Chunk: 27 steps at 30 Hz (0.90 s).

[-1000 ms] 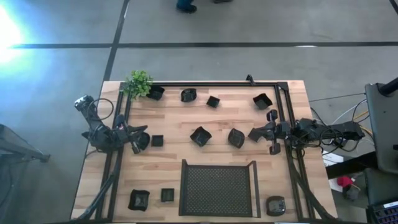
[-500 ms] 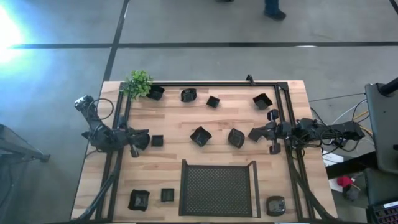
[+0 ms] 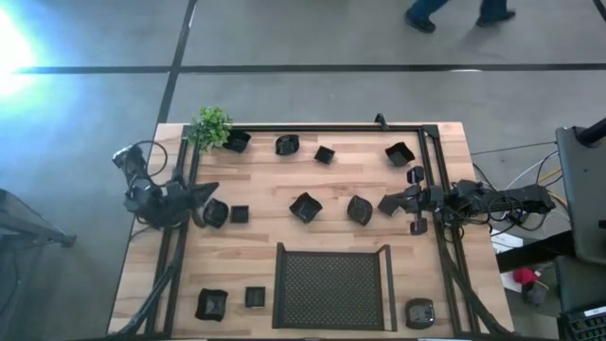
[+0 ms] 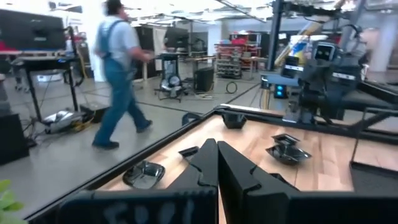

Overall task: Pick & Place Mini shaped plates
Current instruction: Put the distorted square plate on the shelf

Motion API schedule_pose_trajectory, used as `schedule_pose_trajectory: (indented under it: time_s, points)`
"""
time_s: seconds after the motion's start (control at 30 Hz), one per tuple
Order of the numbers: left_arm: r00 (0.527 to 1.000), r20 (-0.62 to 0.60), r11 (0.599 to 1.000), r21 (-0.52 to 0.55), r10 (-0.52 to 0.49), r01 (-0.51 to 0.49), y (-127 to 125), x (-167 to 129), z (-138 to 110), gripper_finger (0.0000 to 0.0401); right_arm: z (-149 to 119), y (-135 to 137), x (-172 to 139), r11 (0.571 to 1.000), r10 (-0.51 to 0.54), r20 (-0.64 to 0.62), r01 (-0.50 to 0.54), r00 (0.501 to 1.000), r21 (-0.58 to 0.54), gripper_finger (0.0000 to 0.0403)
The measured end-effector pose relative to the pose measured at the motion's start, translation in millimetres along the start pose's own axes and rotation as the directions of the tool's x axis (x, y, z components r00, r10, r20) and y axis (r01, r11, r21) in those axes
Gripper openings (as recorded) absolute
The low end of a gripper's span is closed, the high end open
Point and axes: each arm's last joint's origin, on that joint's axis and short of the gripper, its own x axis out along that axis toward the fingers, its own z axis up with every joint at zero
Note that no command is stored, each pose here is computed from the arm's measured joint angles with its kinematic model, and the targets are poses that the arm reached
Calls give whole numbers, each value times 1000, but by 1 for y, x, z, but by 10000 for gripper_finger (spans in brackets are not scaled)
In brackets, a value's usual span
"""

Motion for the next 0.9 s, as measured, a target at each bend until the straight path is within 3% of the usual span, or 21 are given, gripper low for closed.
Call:
schedule_pose_trajectory:
  time_s: [0.2, 0.5, 0.77, 0.9]
  points:
    - [993, -14, 993, -13, 115, -115, 5, 0, 6, 0, 0, 0, 0, 1000, 0, 0, 0, 1000, -7, 8]
    - [995, -5, 991, -91, 99, -99, 5, 2, 8, 0, 0, 0, 0, 999, 0, -1, 0, 1000, -48, 8]
    - [999, -11, 995, -81, 49, -50, -9, 12, 0, 0, 0, 0, 0, 998, 0, 0, 0, 1000, -60, 8]
    - [997, -29, 994, -79, 73, -76, -16, 22, -5, 0, 0, 0, 0, 998, 0, -1, 0, 1000, -60, 8]
